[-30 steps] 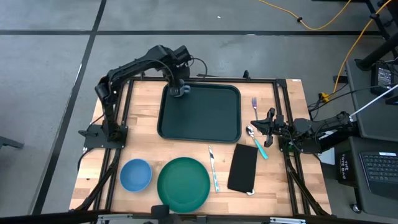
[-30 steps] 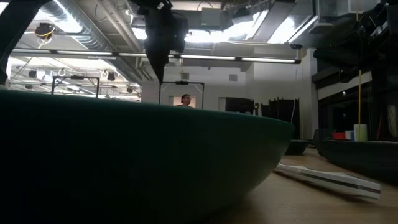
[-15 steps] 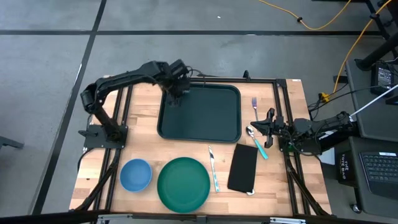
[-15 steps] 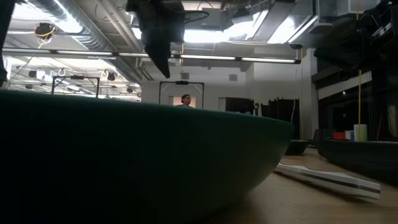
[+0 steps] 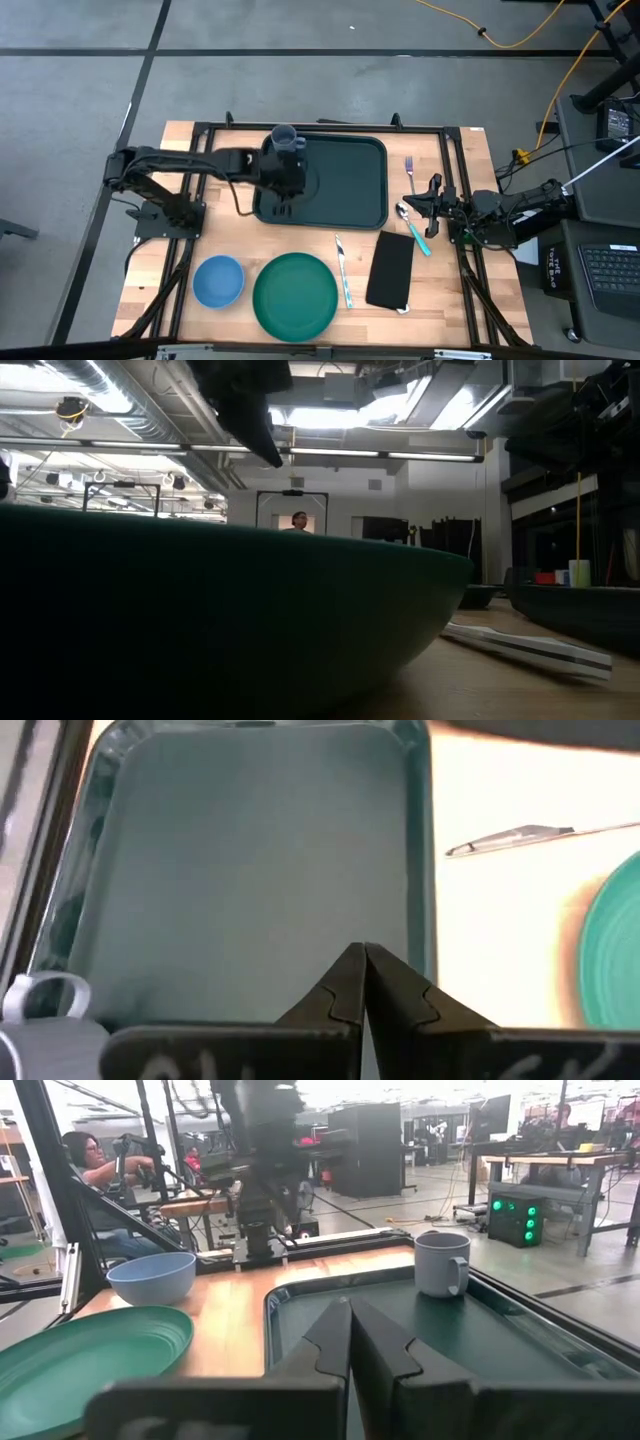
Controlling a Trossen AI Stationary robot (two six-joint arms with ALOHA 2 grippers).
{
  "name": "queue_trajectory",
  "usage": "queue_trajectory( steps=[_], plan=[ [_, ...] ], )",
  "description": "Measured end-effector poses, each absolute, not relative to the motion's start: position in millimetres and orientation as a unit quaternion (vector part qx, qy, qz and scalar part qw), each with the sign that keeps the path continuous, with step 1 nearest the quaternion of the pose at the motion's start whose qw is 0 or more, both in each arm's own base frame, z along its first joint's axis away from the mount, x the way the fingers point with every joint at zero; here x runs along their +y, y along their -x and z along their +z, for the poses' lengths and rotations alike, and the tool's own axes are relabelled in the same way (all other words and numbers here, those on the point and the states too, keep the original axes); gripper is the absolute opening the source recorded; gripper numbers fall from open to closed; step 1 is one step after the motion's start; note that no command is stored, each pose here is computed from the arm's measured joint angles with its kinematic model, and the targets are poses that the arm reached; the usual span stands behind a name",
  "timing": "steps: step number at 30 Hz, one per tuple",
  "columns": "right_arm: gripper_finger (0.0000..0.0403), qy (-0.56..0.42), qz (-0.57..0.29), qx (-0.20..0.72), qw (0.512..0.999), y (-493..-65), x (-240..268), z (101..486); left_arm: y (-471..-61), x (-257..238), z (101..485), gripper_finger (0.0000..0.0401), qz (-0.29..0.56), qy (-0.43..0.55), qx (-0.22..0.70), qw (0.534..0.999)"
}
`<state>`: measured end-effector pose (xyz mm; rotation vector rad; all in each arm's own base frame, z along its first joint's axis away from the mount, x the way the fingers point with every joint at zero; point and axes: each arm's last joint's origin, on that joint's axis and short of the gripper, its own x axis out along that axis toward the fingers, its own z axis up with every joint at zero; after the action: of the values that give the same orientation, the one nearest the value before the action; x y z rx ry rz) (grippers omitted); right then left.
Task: Set up tray
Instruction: Put the green plate on the green serving tray below the blue mug
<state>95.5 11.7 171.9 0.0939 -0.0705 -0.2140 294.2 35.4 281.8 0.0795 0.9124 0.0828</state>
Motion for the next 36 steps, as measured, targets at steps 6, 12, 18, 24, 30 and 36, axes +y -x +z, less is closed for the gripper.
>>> queue_trajectory(
  steps=[6,12,18,24,30,36],
  plan=[
    [0.0010,-0.049,-0.107,-0.036,0.992,-96,12,172,-298,1,279,0.0002,0.007,-0.053,0.444,0.894],
    [0.0010,-0.050,-0.106,-0.035,0.992,-96,12,172,-299,-26,276,0.0002,-0.010,-0.026,0.446,0.895],
    [0.0010,-0.049,-0.106,-0.036,0.992,-96,12,172,-307,-46,269,0.0001,-0.010,0.008,0.471,0.882],
    [0.0010,-0.049,-0.106,-0.035,0.992,-96,12,172,-326,-59,266,0.0001,-0.002,0.020,0.522,0.853],
    [0.0010,-0.049,-0.107,-0.035,0.992,-96,12,172,-349,-75,263,0.0002,-0.010,0.004,0.587,0.810],
    [0.0010,-0.064,-0.106,-0.037,0.992,-96,12,172,-361,-99,264,0.0002,-0.036,-0.012,0.611,0.791]
  ],
)
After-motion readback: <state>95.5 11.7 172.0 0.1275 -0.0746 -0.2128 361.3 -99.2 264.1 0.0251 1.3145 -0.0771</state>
